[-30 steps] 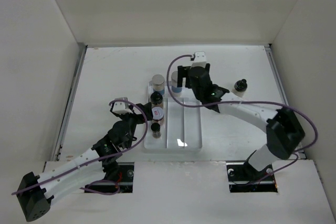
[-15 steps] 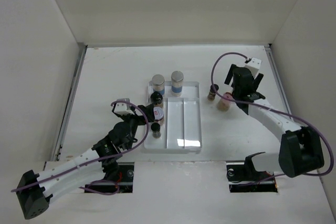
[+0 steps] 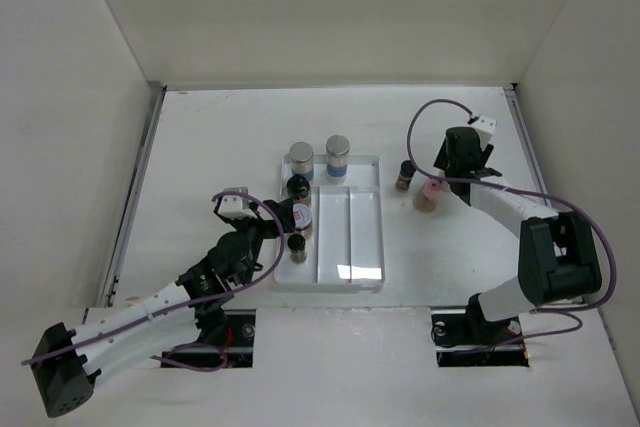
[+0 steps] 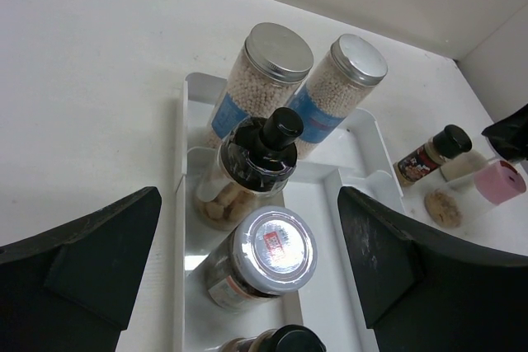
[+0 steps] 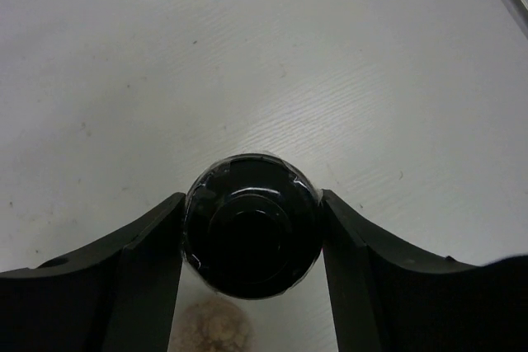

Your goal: Organize the condiment bottles

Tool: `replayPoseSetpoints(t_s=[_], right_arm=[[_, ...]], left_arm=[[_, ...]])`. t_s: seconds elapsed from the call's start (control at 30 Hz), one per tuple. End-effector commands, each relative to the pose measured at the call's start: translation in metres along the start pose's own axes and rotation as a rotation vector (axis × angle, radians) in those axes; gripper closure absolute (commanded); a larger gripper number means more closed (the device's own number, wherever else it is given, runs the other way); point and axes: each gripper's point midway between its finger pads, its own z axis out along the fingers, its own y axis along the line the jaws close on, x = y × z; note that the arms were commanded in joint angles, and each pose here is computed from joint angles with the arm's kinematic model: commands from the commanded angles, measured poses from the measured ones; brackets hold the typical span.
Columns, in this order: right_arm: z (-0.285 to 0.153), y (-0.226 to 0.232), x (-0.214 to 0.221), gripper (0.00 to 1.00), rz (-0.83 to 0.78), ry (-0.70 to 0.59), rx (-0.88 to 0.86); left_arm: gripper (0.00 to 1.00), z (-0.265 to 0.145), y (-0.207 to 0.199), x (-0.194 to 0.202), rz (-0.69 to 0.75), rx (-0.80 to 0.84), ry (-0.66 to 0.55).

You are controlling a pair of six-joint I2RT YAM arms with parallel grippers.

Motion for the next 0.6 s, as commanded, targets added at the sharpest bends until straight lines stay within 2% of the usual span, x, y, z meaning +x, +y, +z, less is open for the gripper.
replayPoseSetpoints(t_s=[0.0,0.1,0.2,0.33,0.47,0.57], right_arm=[[-0.009,0.011,-0.037,0.45,0.113,-0.091,-0.052],[-0.037,-0.002,-0.074,0.51,0.171,-0.211,-0.049],[-0.083,-0.014,-0.114,0.51,0.243,-0.356,-0.054],[-0.157,0.011,-0.149,0.51,0.243,-0.503,-0.198],[-0.213,0.069,-0.14,0.5,0.151,-0.516,-0.429],[-0.244,0.122,-0.101,0.51,0.055,-0.452,-0.592]], left_arm=[[0.11,0.002,-0.006,-0.01,-0.024,0.015,-0.03],[0.11,0.001,-0.006,-0.011,-0.03,0.017,-0.037],[0.11,0.003,-0.004,-0.011,-0.028,0.009,-0.038],[0.11,0.003,-0.005,-0.011,-0.028,0.01,-0.037],[0.11,0.004,0.001,-0.012,-0.024,-0.01,-0.041],[0.11,0.002,0.003,-0.016,-0.033,-0.018,-0.056]])
